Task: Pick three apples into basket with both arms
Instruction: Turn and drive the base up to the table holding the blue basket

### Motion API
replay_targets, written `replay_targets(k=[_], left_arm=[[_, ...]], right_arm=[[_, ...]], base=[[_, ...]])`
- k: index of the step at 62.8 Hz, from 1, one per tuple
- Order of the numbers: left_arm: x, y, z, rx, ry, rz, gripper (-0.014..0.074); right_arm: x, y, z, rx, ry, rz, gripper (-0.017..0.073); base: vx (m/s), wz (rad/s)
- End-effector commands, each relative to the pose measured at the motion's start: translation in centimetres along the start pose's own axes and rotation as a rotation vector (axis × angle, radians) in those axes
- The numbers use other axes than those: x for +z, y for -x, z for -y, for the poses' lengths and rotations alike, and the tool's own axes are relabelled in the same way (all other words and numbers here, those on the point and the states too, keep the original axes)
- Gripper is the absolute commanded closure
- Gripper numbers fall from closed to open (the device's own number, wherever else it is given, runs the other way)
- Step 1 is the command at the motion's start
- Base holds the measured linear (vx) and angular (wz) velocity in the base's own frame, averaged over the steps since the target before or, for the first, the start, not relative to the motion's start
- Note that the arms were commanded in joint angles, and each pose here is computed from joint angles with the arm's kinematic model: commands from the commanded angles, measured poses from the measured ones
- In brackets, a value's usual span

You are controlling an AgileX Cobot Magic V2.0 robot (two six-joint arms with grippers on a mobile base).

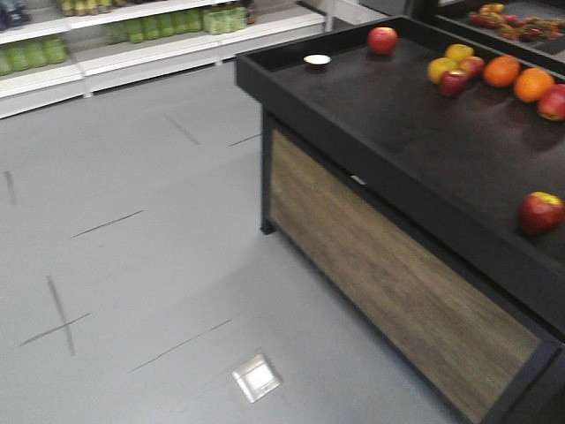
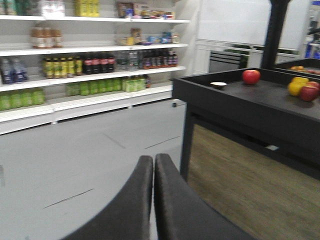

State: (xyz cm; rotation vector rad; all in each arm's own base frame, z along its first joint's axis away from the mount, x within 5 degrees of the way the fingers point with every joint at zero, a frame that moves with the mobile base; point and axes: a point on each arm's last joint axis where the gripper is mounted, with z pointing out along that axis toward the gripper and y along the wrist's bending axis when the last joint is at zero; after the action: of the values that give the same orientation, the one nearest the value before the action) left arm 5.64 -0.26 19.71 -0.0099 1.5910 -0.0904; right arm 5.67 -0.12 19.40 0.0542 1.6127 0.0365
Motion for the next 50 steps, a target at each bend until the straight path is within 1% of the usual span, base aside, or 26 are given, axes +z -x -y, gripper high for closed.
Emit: replay_targets(k=[1,50], left_arm=[[-0.02,-0.01,0.05,-0.001,-0.009,0.067,0.0600],[-0.02,-0.01,0.05,-0.001,-0.009,0.067,0.0600]], right_arm=[[-0.03,0.22,-0.07,-0.020,0.006,0.067,0.0564],[-0.03,0.22,-0.07,-0.020,0.006,0.067,0.0564]], base=[[0.12,-0.51],[0.09,-0.52]])
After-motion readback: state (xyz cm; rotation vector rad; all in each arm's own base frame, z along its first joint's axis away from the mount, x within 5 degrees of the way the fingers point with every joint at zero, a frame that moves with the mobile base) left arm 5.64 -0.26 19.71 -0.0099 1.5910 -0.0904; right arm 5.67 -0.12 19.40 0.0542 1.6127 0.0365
